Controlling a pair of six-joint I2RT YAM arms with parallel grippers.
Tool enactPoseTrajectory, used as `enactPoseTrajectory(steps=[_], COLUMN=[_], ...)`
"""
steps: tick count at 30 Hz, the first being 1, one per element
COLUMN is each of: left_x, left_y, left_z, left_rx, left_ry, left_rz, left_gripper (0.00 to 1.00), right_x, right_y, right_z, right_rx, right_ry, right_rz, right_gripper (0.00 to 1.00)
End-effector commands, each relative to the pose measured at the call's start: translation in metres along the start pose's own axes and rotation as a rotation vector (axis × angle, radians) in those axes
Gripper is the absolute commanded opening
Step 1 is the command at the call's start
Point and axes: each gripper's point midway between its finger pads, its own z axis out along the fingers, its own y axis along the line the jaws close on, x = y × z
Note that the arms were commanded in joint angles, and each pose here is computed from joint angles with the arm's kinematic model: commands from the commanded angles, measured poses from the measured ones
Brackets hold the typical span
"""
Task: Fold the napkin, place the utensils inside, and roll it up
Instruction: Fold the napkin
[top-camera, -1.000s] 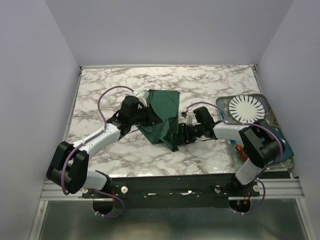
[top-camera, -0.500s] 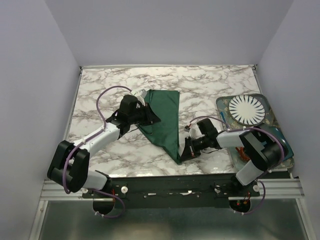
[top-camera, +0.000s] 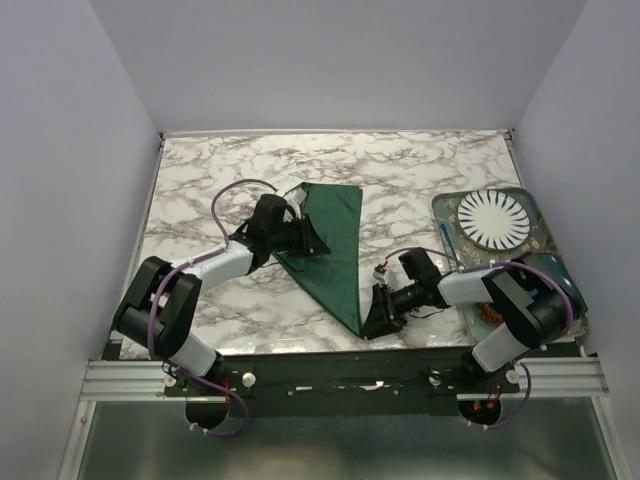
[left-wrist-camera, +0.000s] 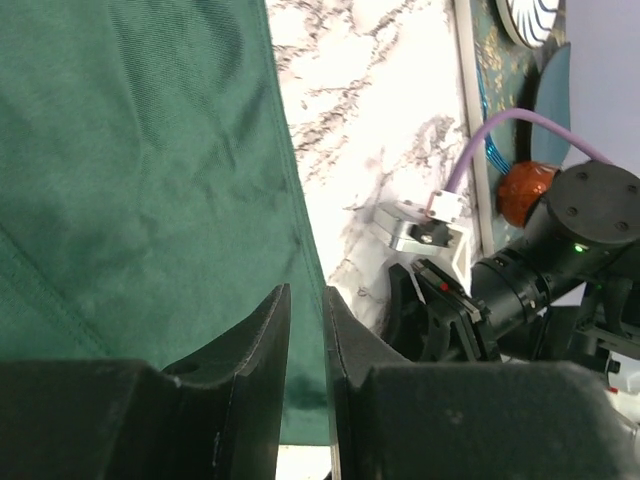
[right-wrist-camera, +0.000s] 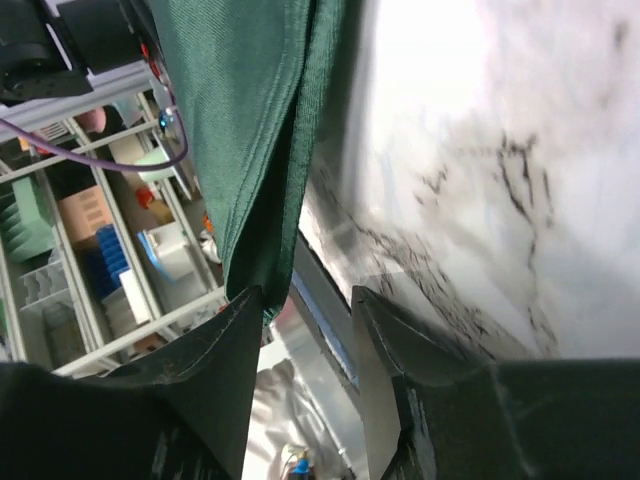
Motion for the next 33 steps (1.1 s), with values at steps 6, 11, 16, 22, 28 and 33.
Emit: enactPoseTrajectory(steps=[6,11,16,22,28,33], left_x=[0.040,0.065,0.074,0.063,0.073,0.081], left_y=[-0.025,-0.025,-0.020,-0.006,0.018,0.043], left_z=[0.015,0.023,0.021,0.005,0.006,0.011], left_rx=[0.051,0.024,-0.022,-0.098,-0.146,-0.179], left_ry=[0.100,0.144,0.118,0.032,0.017,0.012], left_rz=[0.118,0.162,0.156,0.130,0.061,-0.007], left_gripper=[0.27,0.19,0.12,0.04,0.02,0.00], right_x=[-0.014,-0.038,-0.048,-0.056,-0.040,-0.037], right_y=[-0.028,-0.042,0.003,0.052,0.059,0.040], right_z=[-0.024,-0.054,-0.038,-0.011,0.024,0.034], right_rx=[0.337,0.563,0.327,0.157,0.074,0.085], right_ry=[-0.109,-0.257,-0.235,-0.146,0.021,0.067], right_rz=[0.021,-0.012,-0.186,-0.321,-0.346,-0.312], right_gripper=[0.51,0.52,0.50,0.38,0.28,0.28])
